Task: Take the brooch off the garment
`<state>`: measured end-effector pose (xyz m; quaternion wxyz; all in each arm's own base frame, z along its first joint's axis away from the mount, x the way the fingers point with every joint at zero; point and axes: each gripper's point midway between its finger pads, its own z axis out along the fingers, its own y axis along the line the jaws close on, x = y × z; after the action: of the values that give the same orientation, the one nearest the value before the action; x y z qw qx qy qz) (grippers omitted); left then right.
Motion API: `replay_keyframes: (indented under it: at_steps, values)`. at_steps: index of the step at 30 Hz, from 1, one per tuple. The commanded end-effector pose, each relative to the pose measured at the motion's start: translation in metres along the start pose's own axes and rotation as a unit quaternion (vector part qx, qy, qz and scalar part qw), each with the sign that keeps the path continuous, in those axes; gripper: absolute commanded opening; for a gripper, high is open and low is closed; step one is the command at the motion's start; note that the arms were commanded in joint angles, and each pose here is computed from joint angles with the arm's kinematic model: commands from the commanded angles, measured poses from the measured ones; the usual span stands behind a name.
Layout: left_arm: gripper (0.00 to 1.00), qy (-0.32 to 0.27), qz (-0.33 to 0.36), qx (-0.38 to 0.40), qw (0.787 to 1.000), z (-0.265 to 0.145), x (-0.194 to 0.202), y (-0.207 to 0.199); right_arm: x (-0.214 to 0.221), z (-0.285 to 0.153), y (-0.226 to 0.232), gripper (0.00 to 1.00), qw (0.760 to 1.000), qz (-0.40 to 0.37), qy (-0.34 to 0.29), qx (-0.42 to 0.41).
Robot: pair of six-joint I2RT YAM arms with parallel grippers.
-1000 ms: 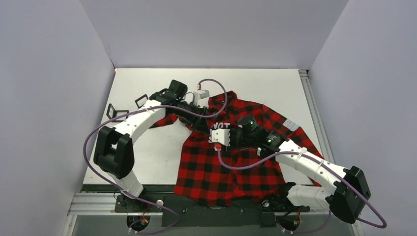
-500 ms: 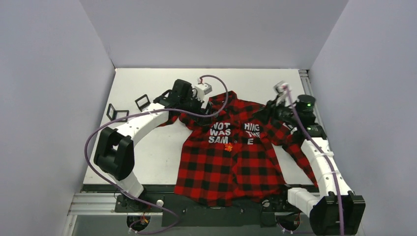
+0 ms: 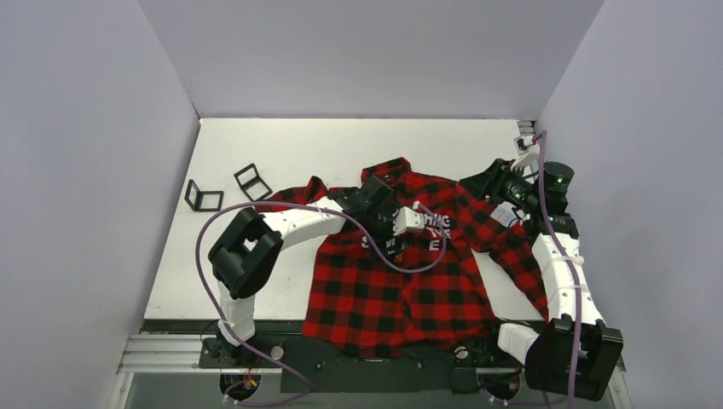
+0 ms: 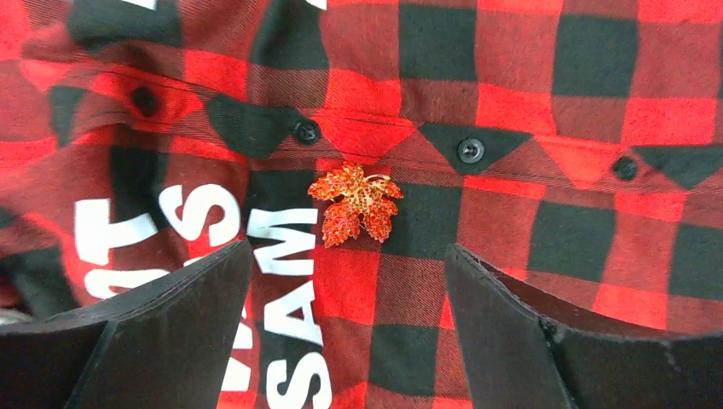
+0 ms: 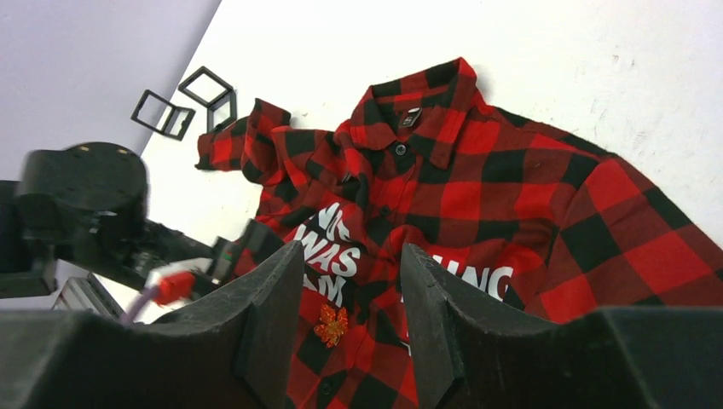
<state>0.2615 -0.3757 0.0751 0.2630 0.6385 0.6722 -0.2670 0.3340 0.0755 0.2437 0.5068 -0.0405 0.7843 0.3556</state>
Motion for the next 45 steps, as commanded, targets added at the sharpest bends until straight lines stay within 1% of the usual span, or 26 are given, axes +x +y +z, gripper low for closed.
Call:
replay_keyframes:
  at_steps: [1,9,11,15,22,23,25,30,35,39,45]
  values:
    - [0.8,0.003,0.09,0.003,0.996,0.012,-0.004,0.012,-0.013,-0.003,0.01,0.42,0.999,-0.027,-0.009,-0.016]
    - [0.78,0.024,0.102,-0.011,0.994,0.034,0.012,0.02,-0.011,-0.004,0.015,0.42,0.999,-0.024,-0.006,-0.03]
    - [0.75,0.027,0.103,-0.007,0.994,0.037,0.015,0.019,-0.011,-0.004,0.017,0.42,0.999,-0.025,-0.006,-0.034]
    - [0.64,0.03,0.11,0.0,0.993,0.035,0.016,0.011,-0.009,-0.004,0.017,0.42,0.999,-0.026,-0.002,-0.038]
    - [0.56,0.011,0.105,-0.011,0.994,0.016,-0.008,0.008,-0.008,-0.003,0.021,0.42,0.999,-0.024,0.001,-0.049]
    - [0.53,0.008,0.105,-0.007,0.994,0.014,-0.011,0.007,-0.008,-0.003,0.021,0.42,0.998,-0.024,0.001,-0.049]
    - [0.51,0.009,0.102,0.003,0.995,0.012,-0.013,0.001,-0.007,-0.003,0.021,0.42,0.998,-0.022,0.002,-0.051]
    - [0.49,0.03,0.108,0.013,0.994,0.021,-0.003,-0.009,-0.007,-0.004,0.023,0.42,0.998,-0.023,0.003,-0.054]
    - [0.48,0.047,0.106,0.005,0.993,0.03,0.01,-0.002,-0.007,-0.005,0.024,0.42,0.998,-0.026,0.001,-0.055]
    - [0.48,0.049,0.1,0.007,0.994,0.035,0.011,0.001,-0.007,-0.006,0.025,0.42,0.998,-0.027,0.001,-0.056]
    - [0.44,0.06,0.092,0.01,0.994,0.041,0.019,0.002,-0.006,-0.006,0.025,0.42,0.998,-0.029,0.004,-0.058]
